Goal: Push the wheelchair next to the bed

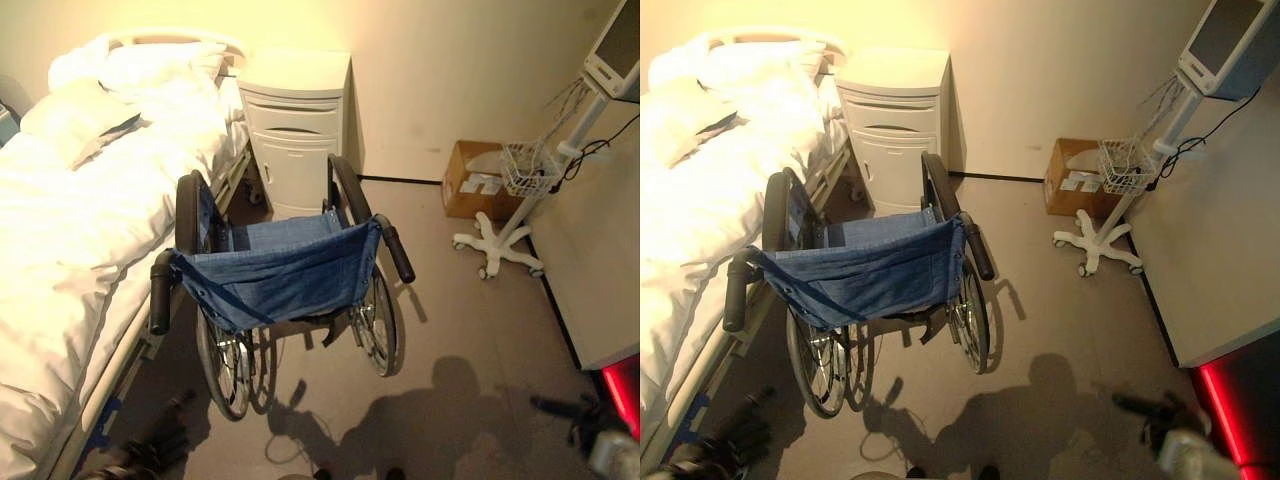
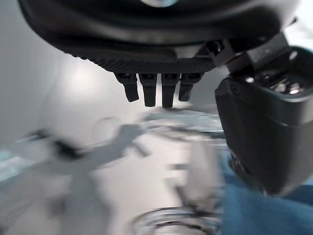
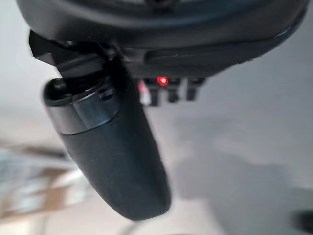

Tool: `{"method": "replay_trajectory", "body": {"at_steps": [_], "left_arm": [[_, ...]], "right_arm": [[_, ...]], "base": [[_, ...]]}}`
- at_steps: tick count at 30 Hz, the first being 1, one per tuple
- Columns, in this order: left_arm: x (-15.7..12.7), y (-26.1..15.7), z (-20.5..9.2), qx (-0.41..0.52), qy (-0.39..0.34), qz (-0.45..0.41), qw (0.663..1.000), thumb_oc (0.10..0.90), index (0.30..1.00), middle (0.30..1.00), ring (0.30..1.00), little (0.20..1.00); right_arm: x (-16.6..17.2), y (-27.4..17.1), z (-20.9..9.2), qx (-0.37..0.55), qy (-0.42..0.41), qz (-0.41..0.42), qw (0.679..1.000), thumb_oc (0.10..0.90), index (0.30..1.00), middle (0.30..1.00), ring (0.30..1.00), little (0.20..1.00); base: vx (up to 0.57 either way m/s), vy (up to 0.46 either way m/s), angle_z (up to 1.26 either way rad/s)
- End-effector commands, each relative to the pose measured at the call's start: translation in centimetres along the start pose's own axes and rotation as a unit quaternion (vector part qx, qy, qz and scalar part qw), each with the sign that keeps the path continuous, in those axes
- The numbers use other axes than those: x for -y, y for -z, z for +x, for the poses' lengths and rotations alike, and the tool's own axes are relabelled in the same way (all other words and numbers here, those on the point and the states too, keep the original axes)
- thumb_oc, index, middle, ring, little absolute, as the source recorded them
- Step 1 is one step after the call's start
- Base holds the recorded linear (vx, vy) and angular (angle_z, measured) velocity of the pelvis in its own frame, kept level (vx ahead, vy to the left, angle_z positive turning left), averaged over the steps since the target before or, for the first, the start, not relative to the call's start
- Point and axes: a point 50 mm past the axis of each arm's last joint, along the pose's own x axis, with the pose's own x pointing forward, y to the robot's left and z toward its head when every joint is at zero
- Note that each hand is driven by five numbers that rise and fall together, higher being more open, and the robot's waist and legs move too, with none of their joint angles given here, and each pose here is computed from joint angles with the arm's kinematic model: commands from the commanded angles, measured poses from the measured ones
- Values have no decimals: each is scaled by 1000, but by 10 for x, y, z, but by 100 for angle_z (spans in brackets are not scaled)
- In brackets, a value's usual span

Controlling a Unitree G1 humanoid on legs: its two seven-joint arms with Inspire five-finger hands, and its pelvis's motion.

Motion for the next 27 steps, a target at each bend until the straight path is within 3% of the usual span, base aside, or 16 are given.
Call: {"method": "replay_trajectory", "body": {"at_steps": [1, 6, 9, 13, 18, 22, 27], "left_arm": [[15, -16, 14, 79, -14, -18, 997, 800, 900, 900, 900, 900], [48, 11, 37, 63, -14, -22, 998, 800, 900, 900, 900, 900], [70, 38, 49, 20, -7, 54, 998, 800, 900, 900, 900, 900], [78, 61, 54, -27, -15, 72, 997, 800, 900, 900, 900, 900], [84, 75, 55, -54, -30, 113, 992, 800, 900, 900, 900, 900], [85, 79, 56, -74, -38, 97, 992, 800, 900, 900, 900, 900], [89, 78, 56, -73, -39, 139, 987, 800, 900, 900, 900, 900]], "right_arm": [[-28, -10, 6, 36, -26, -9, 999, 800, 900, 900, 900, 900], [-66, 53, 9, -65, -86, -24, 994, 800, 900, 900, 900, 900], [-88, 82, 3, -72, -158, -96, 980, 800, 900, 900, 900, 900], [-91, 112, -2, -90, -183, -178, 963, 800, 900, 900, 900, 900], [-95, 130, -8, -155, -222, -166, 948, 800, 900, 900, 900, 900], [-90, 136, -7, -181, -216, -166, 945, 800, 900, 900, 900, 900], [-91, 136, -7, -189, -202, -146, 950, 800, 900, 900, 900, 900]], "base": [[8, 19, -3], [2, 4, -1], [-6, 28, 0], [-5, 39, -18], [8, 7, -5], [8, 2, -2], [6, -1, -1]]}}
